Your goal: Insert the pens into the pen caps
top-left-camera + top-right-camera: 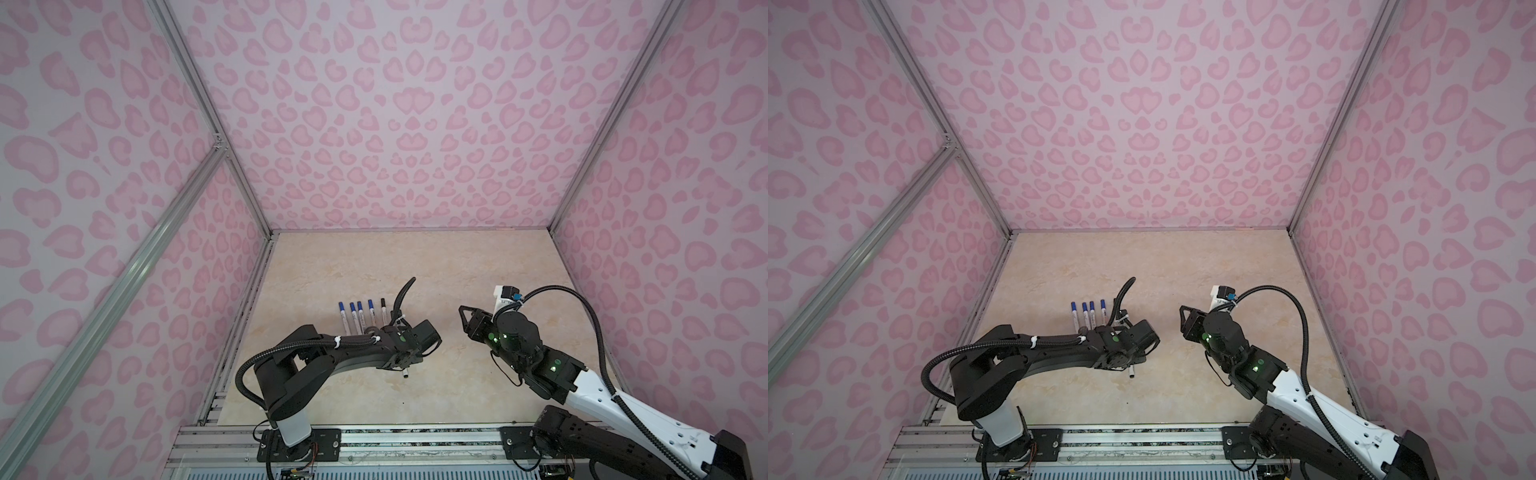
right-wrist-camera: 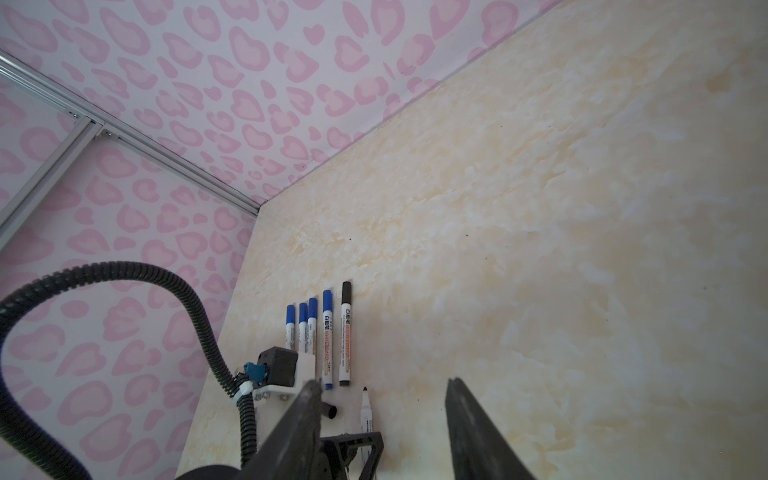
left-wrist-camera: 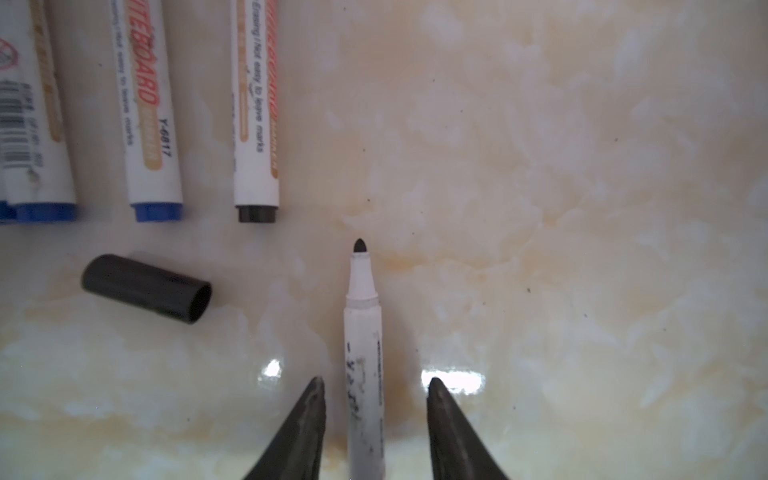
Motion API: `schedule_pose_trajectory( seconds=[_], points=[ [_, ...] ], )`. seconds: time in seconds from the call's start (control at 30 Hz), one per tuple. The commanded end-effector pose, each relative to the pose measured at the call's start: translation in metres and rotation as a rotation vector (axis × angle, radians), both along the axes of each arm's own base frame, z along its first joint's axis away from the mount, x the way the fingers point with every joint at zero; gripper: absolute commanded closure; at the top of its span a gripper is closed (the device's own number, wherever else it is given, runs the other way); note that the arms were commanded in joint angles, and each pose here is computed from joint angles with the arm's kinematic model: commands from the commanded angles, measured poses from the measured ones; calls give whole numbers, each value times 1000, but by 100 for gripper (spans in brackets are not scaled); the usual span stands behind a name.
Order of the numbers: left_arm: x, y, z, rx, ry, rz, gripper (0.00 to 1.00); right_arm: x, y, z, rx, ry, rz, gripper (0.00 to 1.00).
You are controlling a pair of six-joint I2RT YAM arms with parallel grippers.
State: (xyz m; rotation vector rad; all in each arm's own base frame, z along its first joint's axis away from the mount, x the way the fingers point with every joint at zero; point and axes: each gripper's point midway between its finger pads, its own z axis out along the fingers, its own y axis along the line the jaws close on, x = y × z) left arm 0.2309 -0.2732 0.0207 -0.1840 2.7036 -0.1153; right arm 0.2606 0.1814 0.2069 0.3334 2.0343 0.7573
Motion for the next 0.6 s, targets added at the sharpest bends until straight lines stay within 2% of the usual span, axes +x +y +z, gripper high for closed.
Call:
schedule_pose_trajectory(
  seconds=[0.0, 0.03, 0.3, 0.57],
  points=[
    [1, 1, -5, 25, 7, 12, 63, 3, -1, 3, -6, -15, -12, 50],
    [0, 2, -7, 35, 14, 12, 68, 3, -1, 4, -5, -15, -11, 50],
    [-5, 5, -15, 47, 39, 7, 74, 3, -1, 3, -6, -13, -11, 50],
    [-10, 6, -11, 64, 51, -13, 70, 2, -1, 2, 0, -12, -12, 50]
  ],
)
